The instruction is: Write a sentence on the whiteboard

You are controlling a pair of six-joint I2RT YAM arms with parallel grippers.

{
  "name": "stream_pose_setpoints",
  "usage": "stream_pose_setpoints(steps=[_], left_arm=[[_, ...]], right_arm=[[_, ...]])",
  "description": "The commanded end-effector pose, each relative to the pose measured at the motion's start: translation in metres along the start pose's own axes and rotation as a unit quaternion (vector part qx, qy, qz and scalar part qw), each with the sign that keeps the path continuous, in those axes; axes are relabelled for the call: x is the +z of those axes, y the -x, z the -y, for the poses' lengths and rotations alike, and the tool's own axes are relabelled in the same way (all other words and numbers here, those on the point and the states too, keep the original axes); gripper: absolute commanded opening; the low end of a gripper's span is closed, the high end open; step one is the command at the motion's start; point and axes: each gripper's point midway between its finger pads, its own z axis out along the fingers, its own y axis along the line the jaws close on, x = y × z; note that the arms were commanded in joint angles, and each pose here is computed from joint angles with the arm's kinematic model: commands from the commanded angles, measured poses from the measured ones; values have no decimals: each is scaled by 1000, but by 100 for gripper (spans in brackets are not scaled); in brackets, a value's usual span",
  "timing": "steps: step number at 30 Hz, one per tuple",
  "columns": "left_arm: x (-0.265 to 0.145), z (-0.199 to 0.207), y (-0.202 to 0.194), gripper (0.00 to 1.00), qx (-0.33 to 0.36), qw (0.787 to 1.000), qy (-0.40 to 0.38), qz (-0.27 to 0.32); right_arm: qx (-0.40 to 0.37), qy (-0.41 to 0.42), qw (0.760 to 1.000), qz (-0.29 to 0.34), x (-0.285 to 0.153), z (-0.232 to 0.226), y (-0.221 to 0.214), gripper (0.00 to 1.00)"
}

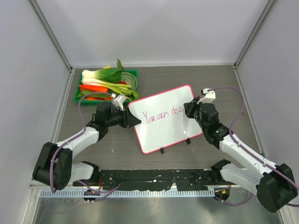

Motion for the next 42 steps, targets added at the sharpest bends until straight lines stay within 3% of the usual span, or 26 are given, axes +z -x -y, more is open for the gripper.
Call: stream_pose_setpoints(steps=[1,17,27,42], left_arm=[[-4,-62,-16,0,59,990,126,-10],[-4,-62,-16,0,60,990,126,-9],[-4,-62,-16,0,60,990,126,-9],[-4,-61,-15,0,60,990,125,-8]], right_arm=[[-7,-9,1000,-24,-4,7,-15,1],[-2,-35,999,18,1,8,18,1],[5,-30,997,66,-1,-6,61,1],[-5,-40,997,68,16,-11,70,1]])
